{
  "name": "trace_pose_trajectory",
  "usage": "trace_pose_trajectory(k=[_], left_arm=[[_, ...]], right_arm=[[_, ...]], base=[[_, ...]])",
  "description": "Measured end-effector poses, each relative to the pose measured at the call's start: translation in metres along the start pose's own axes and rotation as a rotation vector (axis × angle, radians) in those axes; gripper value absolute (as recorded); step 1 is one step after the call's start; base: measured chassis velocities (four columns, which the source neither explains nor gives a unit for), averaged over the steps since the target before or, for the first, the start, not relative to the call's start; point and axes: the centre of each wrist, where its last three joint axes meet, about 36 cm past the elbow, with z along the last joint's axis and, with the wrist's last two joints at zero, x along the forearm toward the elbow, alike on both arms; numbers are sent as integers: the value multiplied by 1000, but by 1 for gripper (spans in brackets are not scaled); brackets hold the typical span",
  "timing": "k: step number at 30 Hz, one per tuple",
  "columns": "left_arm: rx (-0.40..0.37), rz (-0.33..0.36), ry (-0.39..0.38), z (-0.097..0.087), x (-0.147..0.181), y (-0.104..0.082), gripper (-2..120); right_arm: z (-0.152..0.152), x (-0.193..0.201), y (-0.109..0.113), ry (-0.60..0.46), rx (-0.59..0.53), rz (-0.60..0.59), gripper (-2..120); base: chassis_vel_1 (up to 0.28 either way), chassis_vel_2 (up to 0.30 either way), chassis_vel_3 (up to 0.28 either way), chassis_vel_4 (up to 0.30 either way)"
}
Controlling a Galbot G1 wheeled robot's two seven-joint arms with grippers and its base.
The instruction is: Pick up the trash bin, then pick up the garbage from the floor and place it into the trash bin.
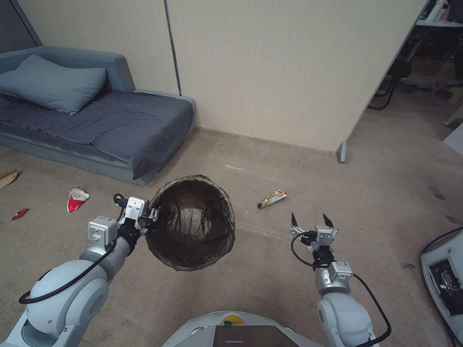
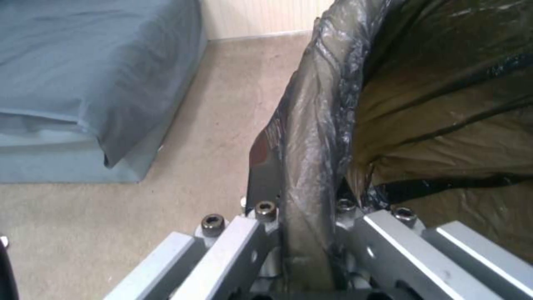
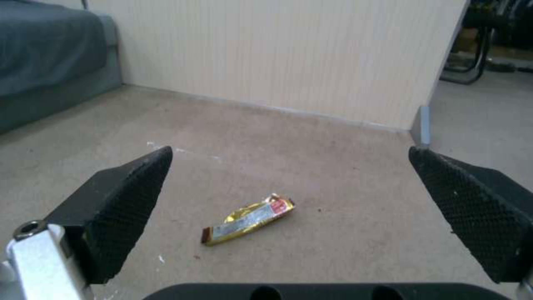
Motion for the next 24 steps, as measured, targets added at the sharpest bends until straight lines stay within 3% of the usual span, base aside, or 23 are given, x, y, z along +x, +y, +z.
trace_pose_trajectory(k=[24], left_arm=[[-11, -14, 12, 5, 0, -1, 0]], right_arm=[[-4, -5, -5, -33, -18, -6, 100]], base=[[0, 0, 0, 0]])
